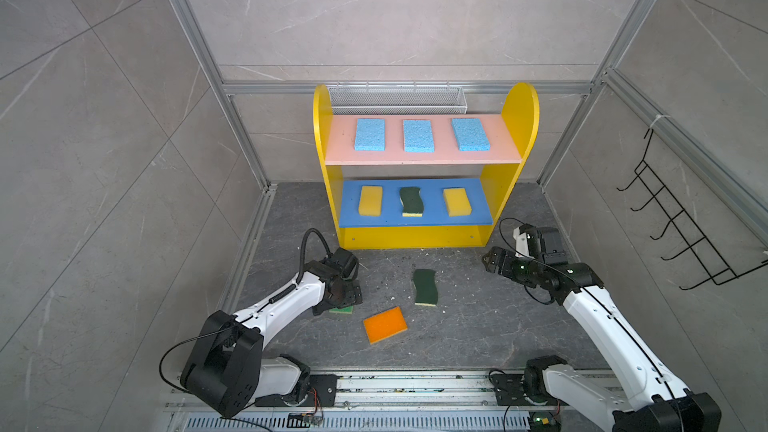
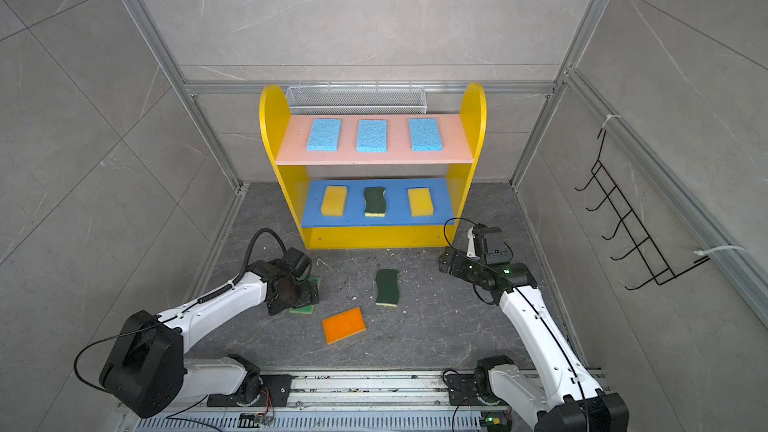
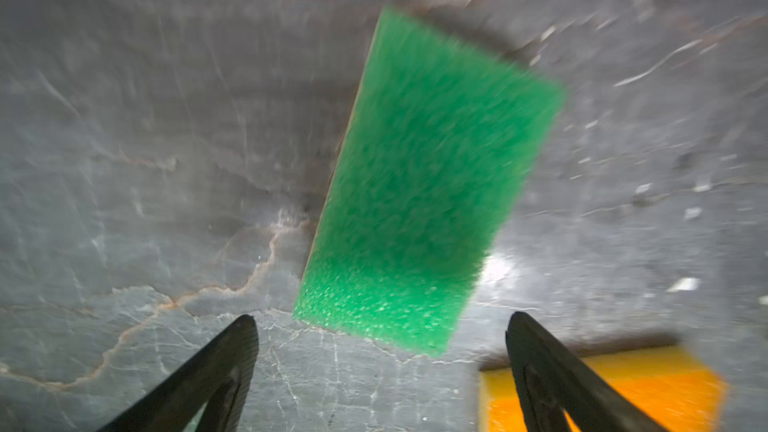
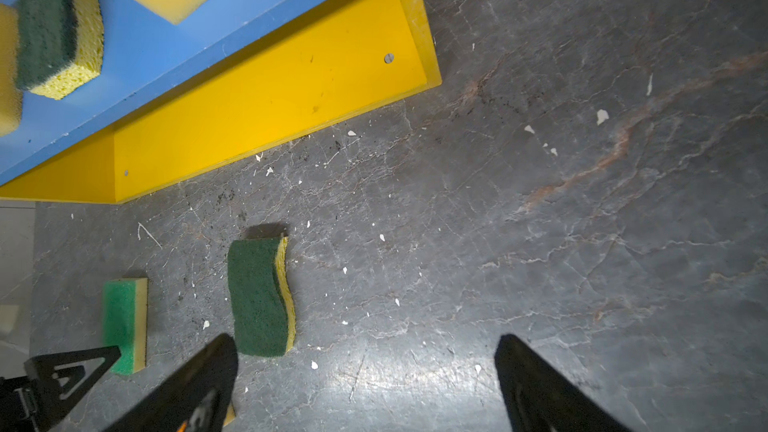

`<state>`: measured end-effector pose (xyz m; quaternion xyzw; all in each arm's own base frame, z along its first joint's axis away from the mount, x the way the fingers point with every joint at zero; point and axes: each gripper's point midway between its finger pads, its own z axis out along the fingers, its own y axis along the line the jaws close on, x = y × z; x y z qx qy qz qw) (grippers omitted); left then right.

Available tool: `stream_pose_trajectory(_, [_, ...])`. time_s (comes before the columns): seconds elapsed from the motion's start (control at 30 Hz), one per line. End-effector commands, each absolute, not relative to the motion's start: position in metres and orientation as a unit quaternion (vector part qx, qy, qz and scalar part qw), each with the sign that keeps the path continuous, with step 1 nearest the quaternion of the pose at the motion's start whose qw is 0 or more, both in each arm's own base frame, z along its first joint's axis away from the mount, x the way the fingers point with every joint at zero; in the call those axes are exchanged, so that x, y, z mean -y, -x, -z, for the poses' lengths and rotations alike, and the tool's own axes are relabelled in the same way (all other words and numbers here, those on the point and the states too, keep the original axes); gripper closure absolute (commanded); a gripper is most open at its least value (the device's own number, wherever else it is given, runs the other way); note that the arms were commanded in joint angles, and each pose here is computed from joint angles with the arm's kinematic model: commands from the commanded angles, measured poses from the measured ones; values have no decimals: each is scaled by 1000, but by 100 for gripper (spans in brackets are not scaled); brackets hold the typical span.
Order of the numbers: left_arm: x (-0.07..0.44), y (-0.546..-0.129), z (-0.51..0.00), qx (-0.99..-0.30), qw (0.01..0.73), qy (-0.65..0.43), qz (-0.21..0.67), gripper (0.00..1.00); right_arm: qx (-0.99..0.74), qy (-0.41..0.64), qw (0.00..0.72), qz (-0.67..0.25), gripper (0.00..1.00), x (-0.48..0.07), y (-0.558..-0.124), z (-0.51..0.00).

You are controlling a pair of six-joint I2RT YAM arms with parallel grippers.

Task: Place and organize the cleaning sponges onto the shelf
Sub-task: 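Lower the left gripper onto the green sponge and close on it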

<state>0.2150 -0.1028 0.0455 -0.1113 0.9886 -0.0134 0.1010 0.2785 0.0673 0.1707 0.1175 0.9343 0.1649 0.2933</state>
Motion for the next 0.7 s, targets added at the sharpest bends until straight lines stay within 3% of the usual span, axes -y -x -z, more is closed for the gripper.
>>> stream_pose_trajectory(0.0, [108, -216, -40, -986, 107, 128, 23, 3, -931, -120, 296, -174, 1, -69, -275, -171])
stream_pose_trajectory(0.37, [120, -221, -23, -988, 105, 106, 44, 3, -932, -120, 297, -168, 1, -66, -271, -173])
stream_pose_trajectory(0.67, [121, -224, -17, -989, 117, 92, 0, 15, -932, -122, 295, -170, 1, -67, -272, -172])
